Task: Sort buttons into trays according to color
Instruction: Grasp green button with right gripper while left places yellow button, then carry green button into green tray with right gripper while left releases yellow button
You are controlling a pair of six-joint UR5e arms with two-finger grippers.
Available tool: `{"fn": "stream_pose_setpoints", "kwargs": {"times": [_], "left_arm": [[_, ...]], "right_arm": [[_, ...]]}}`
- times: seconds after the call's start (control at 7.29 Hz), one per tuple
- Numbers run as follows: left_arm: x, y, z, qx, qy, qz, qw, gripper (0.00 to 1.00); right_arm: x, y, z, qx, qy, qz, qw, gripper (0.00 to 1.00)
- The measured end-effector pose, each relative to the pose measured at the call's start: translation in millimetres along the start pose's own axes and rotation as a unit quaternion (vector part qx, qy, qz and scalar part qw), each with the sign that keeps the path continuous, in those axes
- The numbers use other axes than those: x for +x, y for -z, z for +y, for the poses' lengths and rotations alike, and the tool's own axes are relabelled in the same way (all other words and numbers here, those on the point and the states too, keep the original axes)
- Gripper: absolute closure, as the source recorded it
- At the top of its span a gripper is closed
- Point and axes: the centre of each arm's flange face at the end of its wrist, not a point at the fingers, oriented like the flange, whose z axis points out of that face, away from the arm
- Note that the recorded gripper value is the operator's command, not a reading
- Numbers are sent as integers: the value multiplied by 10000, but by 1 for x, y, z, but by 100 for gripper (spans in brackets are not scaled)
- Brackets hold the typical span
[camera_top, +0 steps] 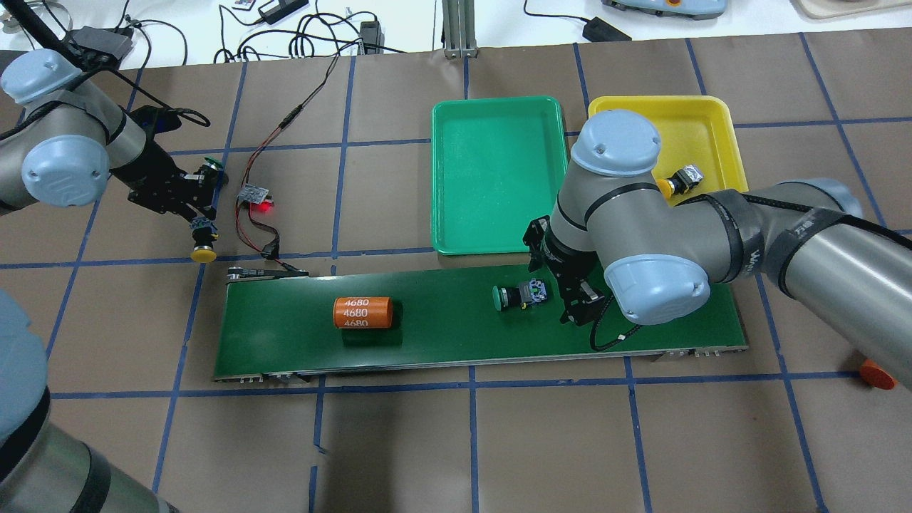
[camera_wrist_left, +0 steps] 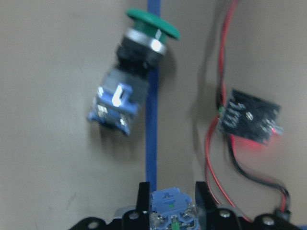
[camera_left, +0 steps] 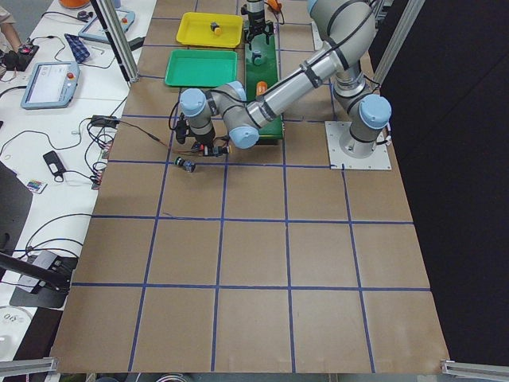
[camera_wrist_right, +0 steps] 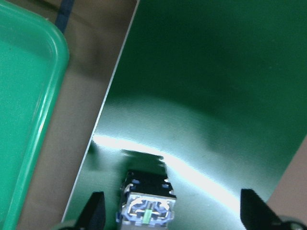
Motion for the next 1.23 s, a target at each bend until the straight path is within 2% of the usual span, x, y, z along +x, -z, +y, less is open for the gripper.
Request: {"fn": "stream_pose_setpoints", "kwargs": {"times": [0.14, 0.27, 0.41, 0.55, 0.69, 0.82, 1.1, 1.23], "left_arm": [[33, 17, 23, 29, 84, -33, 10000, 100], [73, 34, 45, -4, 123, -47, 9999, 100], [112, 42, 67, -56, 144, -60, 9999, 100], [138, 37, 89, -143, 148, -70, 9998, 100], [149, 27, 108, -251, 228, -79, 9994, 100], [152, 21, 118, -307, 591, -112, 9977, 100], [150, 19, 127, -338, 1531, -277, 9872, 100], [150, 15, 129, -372, 1681, -347, 9845, 100]], "right_arm": [[-4, -3, -1, 23, 9, -89, 10000, 6], [-5, -8, -2, 29, 30, -100, 9999, 30], [-2, -15, -2, 18, 39, -43, 10000, 67], [1, -23, -2, 1, 44, 24, 10000, 100], [3, -24, -3, -1, 99, 27, 9999, 100], [3, -18, -3, 20, 246, -41, 9997, 100], [-10, 16, -11, 159, 466, -380, 9981, 100], [-28, 38, -17, 228, 496, -616, 9966, 100]]}}
